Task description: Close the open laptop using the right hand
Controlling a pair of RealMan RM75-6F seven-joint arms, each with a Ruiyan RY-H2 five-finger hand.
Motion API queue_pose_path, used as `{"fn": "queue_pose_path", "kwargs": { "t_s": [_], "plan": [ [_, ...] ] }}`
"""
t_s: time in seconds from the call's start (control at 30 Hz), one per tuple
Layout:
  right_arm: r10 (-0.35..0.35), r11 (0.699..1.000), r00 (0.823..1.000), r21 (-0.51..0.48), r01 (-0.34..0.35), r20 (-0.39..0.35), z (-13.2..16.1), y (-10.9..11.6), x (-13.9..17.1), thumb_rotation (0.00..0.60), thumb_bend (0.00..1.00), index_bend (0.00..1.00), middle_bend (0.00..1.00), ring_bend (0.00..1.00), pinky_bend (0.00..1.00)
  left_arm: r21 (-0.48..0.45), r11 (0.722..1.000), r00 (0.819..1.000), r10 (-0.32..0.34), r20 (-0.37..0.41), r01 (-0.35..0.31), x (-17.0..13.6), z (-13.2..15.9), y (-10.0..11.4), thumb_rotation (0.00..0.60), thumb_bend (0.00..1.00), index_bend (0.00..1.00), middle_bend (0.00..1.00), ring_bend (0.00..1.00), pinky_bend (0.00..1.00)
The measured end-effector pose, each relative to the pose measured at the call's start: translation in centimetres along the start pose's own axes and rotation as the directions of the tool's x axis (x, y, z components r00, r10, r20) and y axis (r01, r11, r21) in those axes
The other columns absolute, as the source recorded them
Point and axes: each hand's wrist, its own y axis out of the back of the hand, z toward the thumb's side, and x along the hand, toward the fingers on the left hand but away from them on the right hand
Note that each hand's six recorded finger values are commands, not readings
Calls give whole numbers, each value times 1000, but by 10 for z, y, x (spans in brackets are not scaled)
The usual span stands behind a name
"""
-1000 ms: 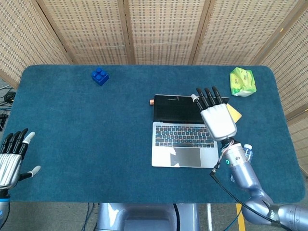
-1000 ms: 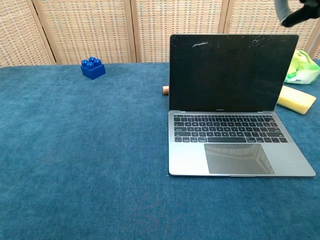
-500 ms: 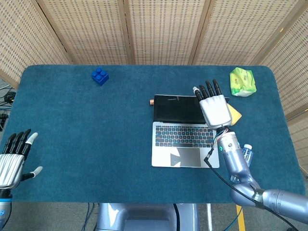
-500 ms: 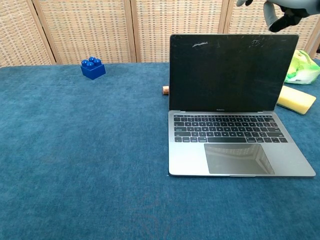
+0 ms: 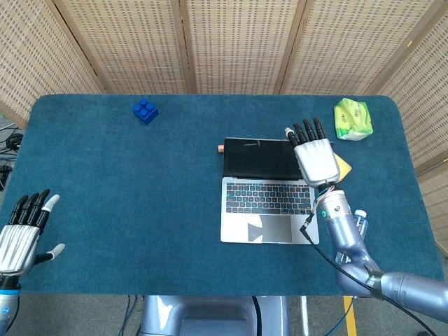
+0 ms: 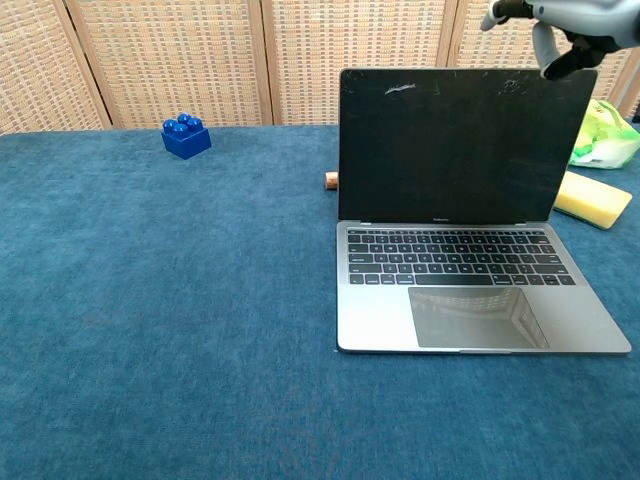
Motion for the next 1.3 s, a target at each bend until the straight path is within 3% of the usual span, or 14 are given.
{"fn": "queue_pose_path", "kwargs": {
  "t_s": [0.4, 0.7, 1.3],
  "plan": [
    [9, 1000, 1000, -17, -9, 1, 1, -9, -3, 600, 1000, 125, 91, 0, 37, 3, 1000, 1000, -9, 11, 9, 0, 3, -4, 600, 72, 0, 0, 0, 0],
    [16, 1000, 1000, 0, -16, -7, 3, -15, -8, 600, 1000, 125, 147, 25, 37, 5, 1000, 1000, -15, 17, 15, 0, 5, -5, 600, 73, 0, 0, 0, 0],
    [8, 999, 1000, 53, -8, 3, 6, -7, -21, 600, 1000, 194, 230, 32, 37, 13, 1000, 999, -29, 24, 29, 1, 7, -10, 600, 73, 0, 0, 0, 0]
  ]
}}
